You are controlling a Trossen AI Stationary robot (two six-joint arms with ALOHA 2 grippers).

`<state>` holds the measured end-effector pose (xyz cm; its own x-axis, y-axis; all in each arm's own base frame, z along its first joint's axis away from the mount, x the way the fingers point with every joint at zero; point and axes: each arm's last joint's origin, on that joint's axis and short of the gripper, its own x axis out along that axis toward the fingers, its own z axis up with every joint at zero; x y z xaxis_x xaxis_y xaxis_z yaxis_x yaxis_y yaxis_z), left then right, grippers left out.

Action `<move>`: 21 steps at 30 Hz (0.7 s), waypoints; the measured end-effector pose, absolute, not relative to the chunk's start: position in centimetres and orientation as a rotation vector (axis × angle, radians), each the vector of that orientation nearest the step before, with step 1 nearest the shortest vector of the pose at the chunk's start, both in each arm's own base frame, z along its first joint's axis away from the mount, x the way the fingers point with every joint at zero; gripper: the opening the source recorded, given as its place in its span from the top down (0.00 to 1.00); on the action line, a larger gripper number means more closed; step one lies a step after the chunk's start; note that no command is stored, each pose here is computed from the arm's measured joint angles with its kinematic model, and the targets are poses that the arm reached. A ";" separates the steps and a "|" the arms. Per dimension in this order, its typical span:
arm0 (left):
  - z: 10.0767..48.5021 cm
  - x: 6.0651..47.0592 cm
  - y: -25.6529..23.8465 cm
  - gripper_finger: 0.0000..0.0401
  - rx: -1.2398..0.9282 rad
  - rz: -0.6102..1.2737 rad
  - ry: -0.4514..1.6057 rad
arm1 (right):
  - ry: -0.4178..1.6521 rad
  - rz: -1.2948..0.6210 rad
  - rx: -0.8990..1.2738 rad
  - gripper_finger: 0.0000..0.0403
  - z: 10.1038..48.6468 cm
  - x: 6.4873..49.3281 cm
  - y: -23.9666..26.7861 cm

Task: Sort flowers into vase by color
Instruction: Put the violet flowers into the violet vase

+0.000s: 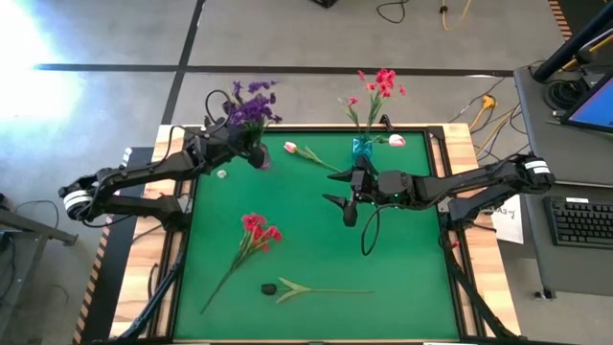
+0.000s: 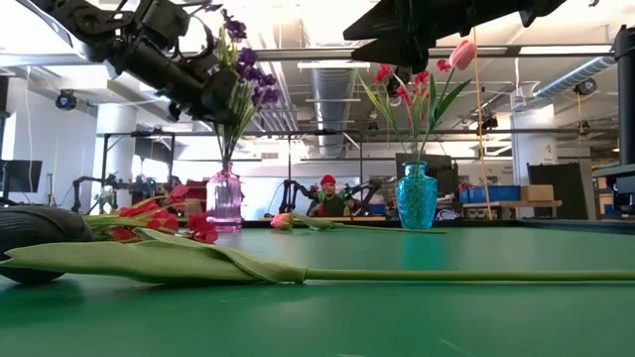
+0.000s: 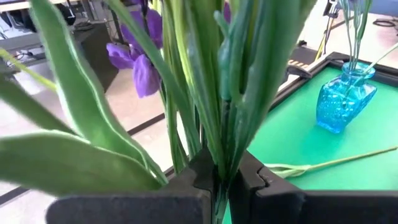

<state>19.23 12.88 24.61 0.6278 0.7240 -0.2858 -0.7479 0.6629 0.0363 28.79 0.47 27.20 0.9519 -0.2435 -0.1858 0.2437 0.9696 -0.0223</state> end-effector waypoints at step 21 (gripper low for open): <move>23.5 19.0 12.7 1.00 -0.074 0.842 0.290 | 0.187 -0.249 0.012 0.35 27.2 28.8 0.5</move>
